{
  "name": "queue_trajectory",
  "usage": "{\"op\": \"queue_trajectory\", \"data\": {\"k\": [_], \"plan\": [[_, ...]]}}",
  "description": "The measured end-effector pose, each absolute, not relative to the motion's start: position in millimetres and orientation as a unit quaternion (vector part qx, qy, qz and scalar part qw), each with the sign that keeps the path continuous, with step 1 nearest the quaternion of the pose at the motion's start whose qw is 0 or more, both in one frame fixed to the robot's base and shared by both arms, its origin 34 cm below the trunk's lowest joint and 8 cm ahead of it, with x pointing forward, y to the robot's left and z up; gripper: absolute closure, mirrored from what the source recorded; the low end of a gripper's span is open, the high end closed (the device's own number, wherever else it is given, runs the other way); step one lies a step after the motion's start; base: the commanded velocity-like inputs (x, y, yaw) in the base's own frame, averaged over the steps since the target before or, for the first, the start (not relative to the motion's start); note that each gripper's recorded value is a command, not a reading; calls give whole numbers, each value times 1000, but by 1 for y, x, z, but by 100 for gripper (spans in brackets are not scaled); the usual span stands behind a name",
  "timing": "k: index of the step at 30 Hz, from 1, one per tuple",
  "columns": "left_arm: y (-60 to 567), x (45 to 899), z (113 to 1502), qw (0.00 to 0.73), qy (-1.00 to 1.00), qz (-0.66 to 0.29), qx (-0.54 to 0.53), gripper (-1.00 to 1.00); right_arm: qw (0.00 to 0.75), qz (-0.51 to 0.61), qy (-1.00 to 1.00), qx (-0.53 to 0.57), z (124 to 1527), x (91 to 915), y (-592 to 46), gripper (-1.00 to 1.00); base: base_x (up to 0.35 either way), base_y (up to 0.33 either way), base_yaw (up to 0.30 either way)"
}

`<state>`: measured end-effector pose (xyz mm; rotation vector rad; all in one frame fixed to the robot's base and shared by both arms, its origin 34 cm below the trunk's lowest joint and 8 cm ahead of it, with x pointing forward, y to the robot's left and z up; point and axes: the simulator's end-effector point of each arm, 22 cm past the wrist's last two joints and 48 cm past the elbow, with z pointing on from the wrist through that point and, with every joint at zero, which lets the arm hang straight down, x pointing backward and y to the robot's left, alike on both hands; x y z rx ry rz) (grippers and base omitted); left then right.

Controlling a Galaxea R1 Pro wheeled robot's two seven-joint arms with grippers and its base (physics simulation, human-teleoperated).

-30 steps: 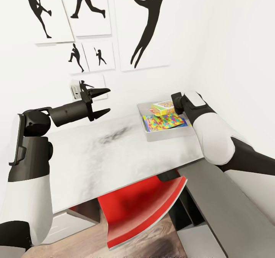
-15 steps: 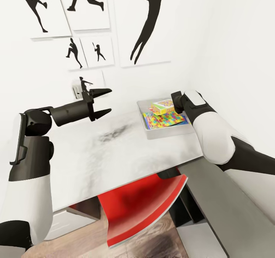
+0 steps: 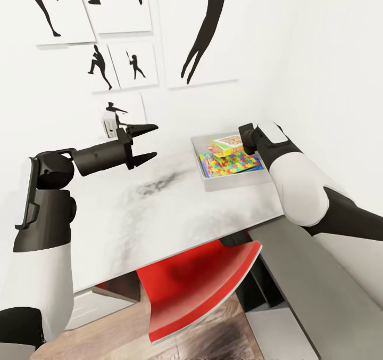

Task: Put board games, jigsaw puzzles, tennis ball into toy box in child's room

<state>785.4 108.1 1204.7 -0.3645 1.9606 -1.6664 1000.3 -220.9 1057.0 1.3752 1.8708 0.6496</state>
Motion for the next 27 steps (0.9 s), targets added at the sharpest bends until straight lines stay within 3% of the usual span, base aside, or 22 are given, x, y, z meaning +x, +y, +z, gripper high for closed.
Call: {"op": "queue_trajectory", "data": {"k": [27], "plan": [[109,794,1174,253,734,-613,-148,-100,343,241,732,538,1020,1003,-221,100,0,0,0]]}}
